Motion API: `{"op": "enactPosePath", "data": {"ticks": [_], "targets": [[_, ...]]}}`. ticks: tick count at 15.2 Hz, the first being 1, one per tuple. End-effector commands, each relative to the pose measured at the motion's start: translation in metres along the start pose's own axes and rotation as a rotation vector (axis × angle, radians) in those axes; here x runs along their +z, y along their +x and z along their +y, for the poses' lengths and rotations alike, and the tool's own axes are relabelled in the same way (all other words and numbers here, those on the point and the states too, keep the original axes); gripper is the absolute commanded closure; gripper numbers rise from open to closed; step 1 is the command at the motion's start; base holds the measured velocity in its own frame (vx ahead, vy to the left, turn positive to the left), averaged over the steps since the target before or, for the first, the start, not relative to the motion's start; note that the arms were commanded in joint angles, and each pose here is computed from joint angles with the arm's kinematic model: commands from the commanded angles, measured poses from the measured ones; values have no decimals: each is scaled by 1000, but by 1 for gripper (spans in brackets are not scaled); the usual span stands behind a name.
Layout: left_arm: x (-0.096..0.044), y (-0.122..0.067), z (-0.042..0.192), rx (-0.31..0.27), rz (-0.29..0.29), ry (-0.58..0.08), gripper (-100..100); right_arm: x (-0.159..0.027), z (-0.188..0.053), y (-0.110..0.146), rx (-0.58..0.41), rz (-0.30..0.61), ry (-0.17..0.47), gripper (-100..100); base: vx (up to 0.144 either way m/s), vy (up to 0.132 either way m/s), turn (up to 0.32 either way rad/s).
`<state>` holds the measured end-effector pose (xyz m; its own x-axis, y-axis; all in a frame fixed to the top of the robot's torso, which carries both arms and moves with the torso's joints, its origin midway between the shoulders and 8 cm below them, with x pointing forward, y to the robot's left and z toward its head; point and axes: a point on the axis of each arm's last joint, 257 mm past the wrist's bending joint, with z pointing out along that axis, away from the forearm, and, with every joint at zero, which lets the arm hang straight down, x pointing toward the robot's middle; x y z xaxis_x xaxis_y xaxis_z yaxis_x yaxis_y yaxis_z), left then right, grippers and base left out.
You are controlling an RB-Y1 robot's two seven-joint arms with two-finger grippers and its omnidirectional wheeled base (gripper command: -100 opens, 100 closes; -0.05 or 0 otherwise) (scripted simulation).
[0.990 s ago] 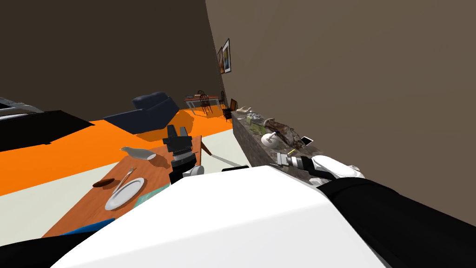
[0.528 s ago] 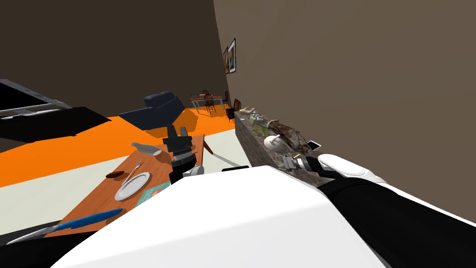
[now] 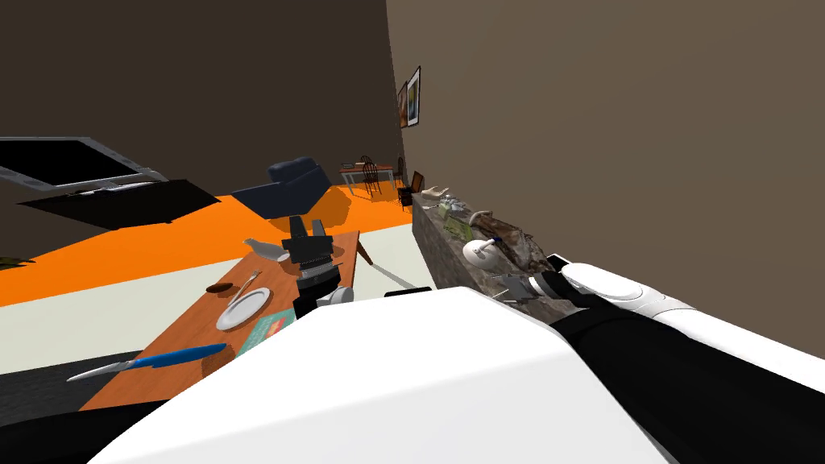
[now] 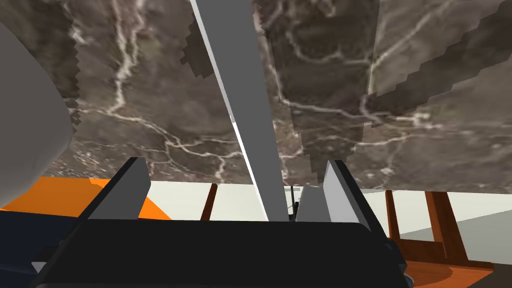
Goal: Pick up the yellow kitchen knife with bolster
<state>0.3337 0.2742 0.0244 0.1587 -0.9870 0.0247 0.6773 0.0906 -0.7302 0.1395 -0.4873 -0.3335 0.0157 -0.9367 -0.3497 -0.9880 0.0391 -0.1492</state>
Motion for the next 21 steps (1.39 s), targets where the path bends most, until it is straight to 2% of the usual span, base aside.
{"op": "enactPosePath", "data": {"ticks": [1,2,3,5,6,10,11,12,14,15,16,20,21], "targets": [[0,0,0,0,0,0,0,-12,14,21,-31,63,-57,-100,21,-14,125],[0,0,0,0,0,0,0,-19,21,34,-47,98,-91,-100,26,-16,196],[0,0,0,0,0,0,0,-19,22,35,-48,101,-93,-100,24,-22,141],[0,0,0,0,0,0,0,-33,35,57,-76,163,-156,-100,20,-21,125],[0,0,0,0,0,0,0,-33,35,57,-76,163,-156,-100,18,-19,92],[0,0,0,0,0,0,0,-52,51,82,-106,236,-235,-100,16,-16,86],[0,0,0,0,0,0,0,-47,46,74,-98,218,-214,-100,11,-11,27],[0,0,0,0,0,0,0,-39,58,80,-78,223,-211,-100,-7,-1,138],[0,0,0,0,0,0,0,-33,65,82,-65,224,-207,-100,-24,1,171],[0,0,0,0,0,0,0,-38,59,80,-75,222,-212,-100,-17,-2,50],[0,0,0,0,0,0,0,-37,60,80,-73,223,-210,100,-5,-2,1],[0,0,0,0,0,0,0,-37,63,81,-62,222,-216,100,-4,-1,-13],[0,0,0,0,0,0,0,-46,49,76,-95,222,-216,100,17,-2,-148]]}}
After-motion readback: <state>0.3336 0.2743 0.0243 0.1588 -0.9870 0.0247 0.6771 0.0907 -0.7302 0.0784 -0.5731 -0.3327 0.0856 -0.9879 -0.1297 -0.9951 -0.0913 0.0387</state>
